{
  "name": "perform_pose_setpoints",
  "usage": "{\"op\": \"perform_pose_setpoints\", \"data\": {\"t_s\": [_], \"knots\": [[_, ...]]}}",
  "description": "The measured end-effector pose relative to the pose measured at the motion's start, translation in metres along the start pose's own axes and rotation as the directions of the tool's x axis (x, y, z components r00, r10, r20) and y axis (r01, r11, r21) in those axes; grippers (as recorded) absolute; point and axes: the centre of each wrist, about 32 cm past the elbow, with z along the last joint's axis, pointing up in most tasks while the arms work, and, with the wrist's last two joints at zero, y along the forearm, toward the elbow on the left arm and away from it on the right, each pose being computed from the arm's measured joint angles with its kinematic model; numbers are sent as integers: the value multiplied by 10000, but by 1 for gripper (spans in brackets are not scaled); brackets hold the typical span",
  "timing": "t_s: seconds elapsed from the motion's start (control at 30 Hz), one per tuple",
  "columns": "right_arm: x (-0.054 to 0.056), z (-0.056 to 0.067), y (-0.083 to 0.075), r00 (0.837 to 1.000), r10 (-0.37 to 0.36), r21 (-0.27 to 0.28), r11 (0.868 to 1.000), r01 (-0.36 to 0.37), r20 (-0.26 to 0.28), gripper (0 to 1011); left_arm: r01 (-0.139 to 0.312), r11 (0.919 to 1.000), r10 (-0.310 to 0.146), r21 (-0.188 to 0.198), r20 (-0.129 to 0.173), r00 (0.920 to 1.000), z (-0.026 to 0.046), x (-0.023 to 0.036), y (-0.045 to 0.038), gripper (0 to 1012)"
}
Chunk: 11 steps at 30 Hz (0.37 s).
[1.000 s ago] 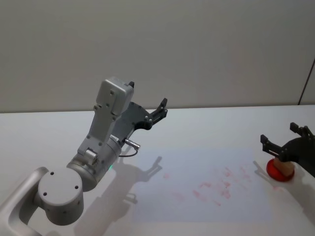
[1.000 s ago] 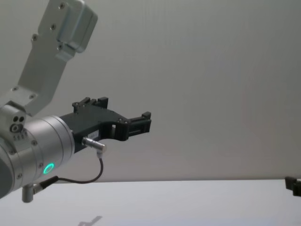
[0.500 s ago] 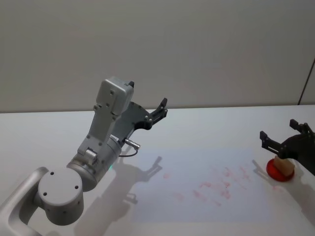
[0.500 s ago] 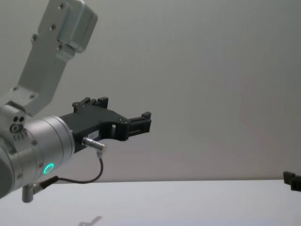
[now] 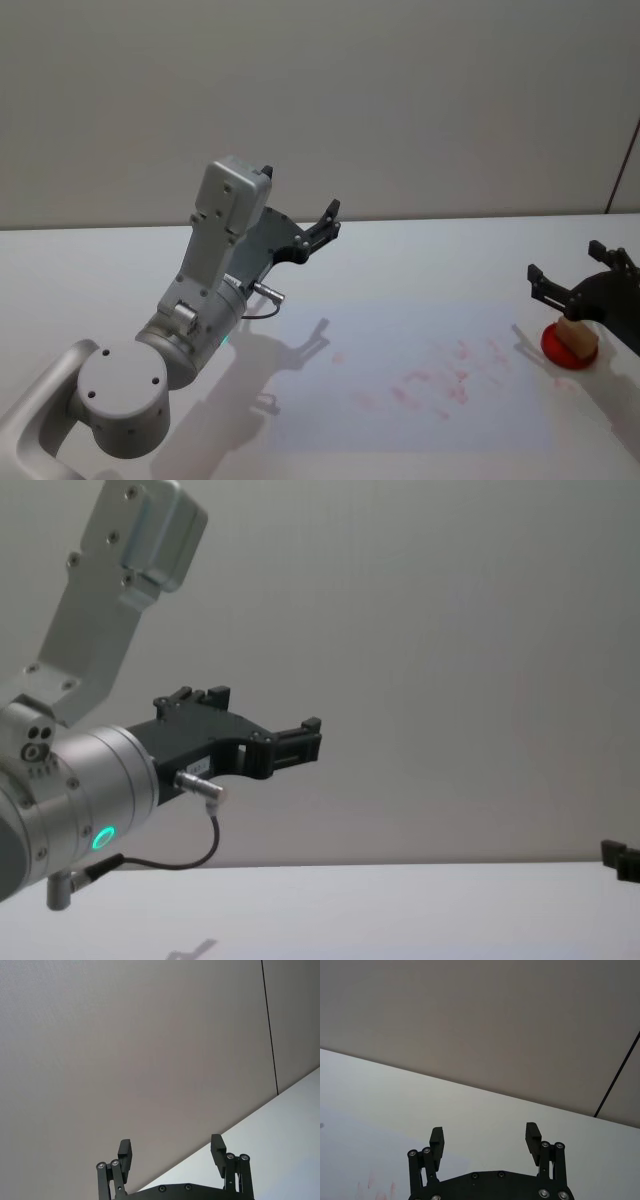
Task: Use the one hand to pick up the stamp and affix it onto the A4 paper.
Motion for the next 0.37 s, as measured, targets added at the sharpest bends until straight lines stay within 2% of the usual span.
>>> {"op": "perform_pose_setpoints", "data": {"t_s": [0.37], "knots": [[-3, 4, 1, 10000, -5, 14, 10000, 5, -2, 1001, 0, 10000, 0, -1, 0, 10000, 0, 0, 0, 1001]]}}
